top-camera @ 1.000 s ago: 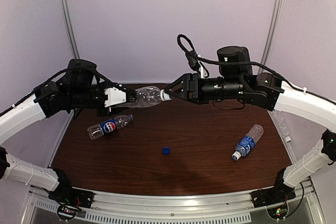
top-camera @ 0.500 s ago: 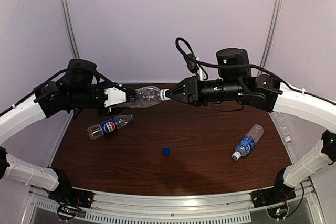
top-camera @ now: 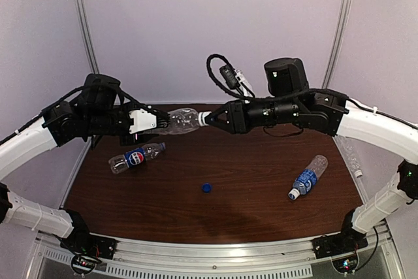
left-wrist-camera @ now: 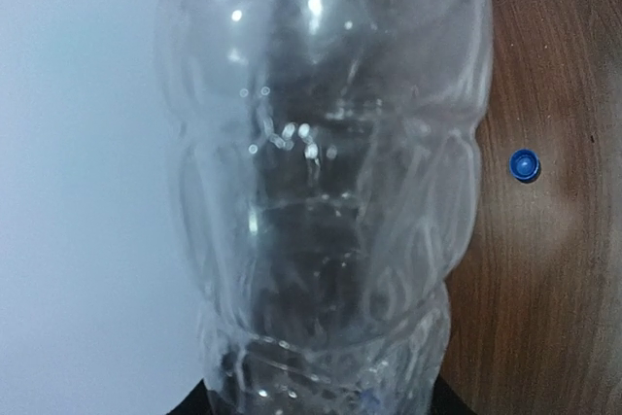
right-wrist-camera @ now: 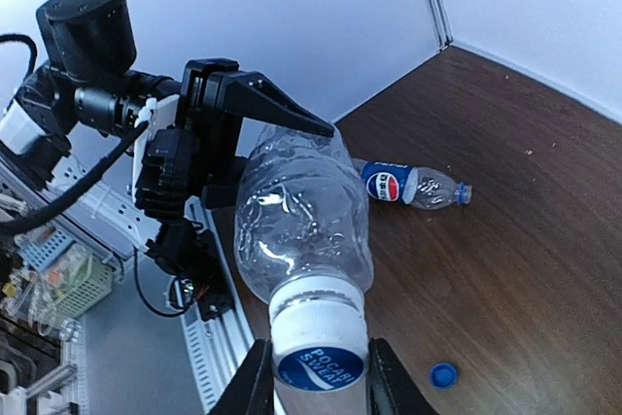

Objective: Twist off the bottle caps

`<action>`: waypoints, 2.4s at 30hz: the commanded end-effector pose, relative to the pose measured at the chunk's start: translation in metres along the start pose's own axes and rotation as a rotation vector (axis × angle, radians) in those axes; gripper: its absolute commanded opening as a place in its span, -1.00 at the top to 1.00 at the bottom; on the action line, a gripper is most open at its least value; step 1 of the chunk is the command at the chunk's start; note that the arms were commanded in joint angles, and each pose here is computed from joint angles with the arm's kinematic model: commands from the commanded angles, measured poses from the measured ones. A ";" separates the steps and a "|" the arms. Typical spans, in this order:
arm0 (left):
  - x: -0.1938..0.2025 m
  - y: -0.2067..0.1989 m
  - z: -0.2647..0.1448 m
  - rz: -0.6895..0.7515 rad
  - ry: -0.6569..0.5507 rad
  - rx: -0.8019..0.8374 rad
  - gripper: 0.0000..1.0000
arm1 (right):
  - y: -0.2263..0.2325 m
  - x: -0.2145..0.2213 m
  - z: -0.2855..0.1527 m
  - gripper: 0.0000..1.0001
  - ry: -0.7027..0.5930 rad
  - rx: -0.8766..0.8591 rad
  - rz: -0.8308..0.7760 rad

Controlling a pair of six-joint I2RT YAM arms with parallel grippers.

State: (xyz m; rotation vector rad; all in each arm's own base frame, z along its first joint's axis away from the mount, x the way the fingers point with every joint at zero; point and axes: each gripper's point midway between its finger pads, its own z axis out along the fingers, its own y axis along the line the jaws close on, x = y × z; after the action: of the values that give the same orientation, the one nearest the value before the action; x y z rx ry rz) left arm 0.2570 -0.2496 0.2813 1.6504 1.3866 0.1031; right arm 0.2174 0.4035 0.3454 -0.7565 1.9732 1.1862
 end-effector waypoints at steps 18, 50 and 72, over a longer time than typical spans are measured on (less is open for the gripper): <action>-0.010 0.011 -0.006 -0.004 -0.048 -0.047 0.49 | -0.004 -0.006 -0.012 1.00 0.102 0.343 -1.895; -0.009 0.009 -0.007 -0.004 -0.046 -0.047 0.49 | 0.025 -0.012 -0.025 0.79 -0.087 0.460 -1.948; -0.006 0.008 -0.007 -0.003 -0.037 -0.048 0.49 | -0.193 0.024 -0.060 0.74 0.263 0.736 -0.127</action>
State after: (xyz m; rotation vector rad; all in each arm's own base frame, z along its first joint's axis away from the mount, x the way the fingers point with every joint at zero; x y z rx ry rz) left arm 0.2555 -0.2502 0.2849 1.6389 1.3639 0.1027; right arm 0.3390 0.3002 0.3769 -0.9252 1.6649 0.0931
